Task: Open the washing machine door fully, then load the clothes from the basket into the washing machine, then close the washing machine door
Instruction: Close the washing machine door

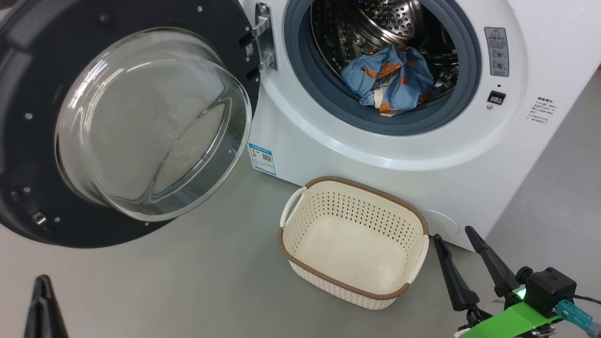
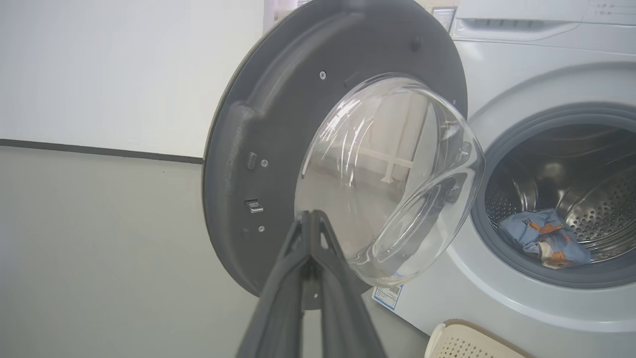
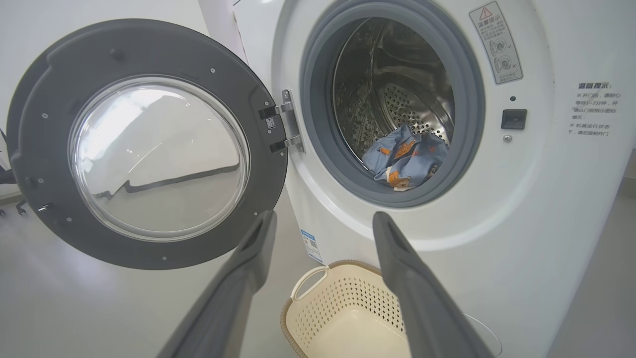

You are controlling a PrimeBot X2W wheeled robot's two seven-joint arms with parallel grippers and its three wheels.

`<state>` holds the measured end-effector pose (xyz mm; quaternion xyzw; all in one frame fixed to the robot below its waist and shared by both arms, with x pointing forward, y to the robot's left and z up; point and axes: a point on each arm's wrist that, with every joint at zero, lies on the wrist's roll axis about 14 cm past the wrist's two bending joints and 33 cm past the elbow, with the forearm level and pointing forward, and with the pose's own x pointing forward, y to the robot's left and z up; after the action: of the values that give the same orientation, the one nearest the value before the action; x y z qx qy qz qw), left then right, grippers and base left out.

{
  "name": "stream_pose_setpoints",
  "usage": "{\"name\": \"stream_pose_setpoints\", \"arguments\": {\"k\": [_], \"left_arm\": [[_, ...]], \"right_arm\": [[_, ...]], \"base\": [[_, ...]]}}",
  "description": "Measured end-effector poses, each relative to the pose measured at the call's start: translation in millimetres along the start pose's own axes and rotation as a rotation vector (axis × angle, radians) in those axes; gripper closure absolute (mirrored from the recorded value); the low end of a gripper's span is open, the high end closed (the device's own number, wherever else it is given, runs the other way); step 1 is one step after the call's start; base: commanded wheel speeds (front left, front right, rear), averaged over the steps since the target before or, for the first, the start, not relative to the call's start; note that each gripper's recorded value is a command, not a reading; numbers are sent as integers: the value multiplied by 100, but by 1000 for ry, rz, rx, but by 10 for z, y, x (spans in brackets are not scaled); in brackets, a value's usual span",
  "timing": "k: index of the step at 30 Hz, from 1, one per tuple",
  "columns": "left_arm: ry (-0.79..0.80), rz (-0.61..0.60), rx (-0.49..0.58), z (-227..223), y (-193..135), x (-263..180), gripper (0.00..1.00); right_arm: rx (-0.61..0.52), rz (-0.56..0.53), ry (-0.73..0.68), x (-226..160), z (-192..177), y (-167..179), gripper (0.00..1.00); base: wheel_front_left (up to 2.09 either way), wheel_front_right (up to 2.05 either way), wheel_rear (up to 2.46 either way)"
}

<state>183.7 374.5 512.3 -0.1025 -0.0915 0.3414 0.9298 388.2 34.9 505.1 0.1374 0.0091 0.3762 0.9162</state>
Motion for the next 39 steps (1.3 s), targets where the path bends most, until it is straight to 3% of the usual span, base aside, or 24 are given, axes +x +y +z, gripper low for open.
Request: {"name": "stream_pose_setpoints", "arguments": {"k": [4, 10, 14, 21, 28, 39], "left_arm": [[-83, -2, -21, 269, 46, 117, 100], [-307, -41, -23, 1095, 141, 474, 100], [-359, -7, -96, 1351, 353, 711, 100], [-381, 92, -372, 1517, 691, 1176, 100], [-273, 137, -473, 1532, 811, 1601, 100], [24, 150, -484, 1073, 702, 1908, 100]], "right_arm": [[0, -2, -2, -5, 6, 0, 0], [3, -12, -3, -12, 5, -31, 0], [9, -24, -2, -19, -11, -79, 0], [18, -46, 8, -44, -63, -184, 0], [9, -54, 9, 12, -84, -335, 0], [11, -61, 40, 85, -242, -541, 0]], "base": [[0, 0, 0], [0, 0, 0], [0, 0, 0], [0, 0, 0], [0, 0, 0], [0, 0, 0]]}}
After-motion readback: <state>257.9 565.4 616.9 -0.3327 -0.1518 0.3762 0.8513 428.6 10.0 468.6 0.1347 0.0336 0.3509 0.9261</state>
